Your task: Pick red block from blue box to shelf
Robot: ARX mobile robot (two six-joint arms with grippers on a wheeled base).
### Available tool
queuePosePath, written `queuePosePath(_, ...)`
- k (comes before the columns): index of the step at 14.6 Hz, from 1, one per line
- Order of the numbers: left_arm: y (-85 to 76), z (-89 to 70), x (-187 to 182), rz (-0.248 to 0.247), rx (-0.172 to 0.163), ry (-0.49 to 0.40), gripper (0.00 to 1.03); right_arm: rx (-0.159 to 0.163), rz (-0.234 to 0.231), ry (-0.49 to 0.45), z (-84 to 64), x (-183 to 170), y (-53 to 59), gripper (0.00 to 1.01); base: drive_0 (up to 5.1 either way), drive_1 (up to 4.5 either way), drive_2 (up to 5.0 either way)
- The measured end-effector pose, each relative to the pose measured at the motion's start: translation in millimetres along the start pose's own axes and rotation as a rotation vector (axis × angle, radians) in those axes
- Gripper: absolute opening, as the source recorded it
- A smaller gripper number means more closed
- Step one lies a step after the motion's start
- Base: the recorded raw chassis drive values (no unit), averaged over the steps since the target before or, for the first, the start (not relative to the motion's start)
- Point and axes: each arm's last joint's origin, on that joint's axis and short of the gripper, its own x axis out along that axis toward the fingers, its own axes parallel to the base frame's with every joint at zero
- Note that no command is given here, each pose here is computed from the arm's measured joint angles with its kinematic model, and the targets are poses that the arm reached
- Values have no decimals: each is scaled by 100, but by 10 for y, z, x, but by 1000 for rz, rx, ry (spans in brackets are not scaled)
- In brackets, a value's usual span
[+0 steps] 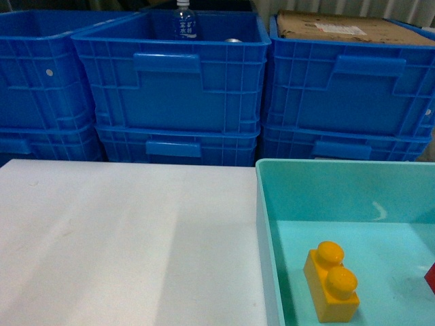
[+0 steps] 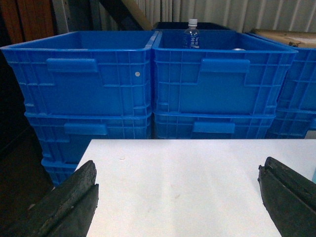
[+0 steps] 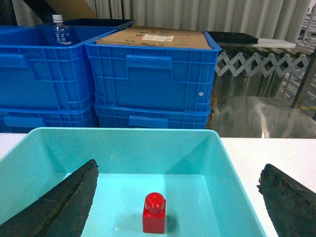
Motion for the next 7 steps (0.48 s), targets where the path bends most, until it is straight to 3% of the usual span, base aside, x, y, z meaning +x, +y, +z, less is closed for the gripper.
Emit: queuePosePath(7, 0, 0, 0, 0, 0, 0, 98, 0, 0, 0, 0, 0, 0, 98, 0, 0, 0)
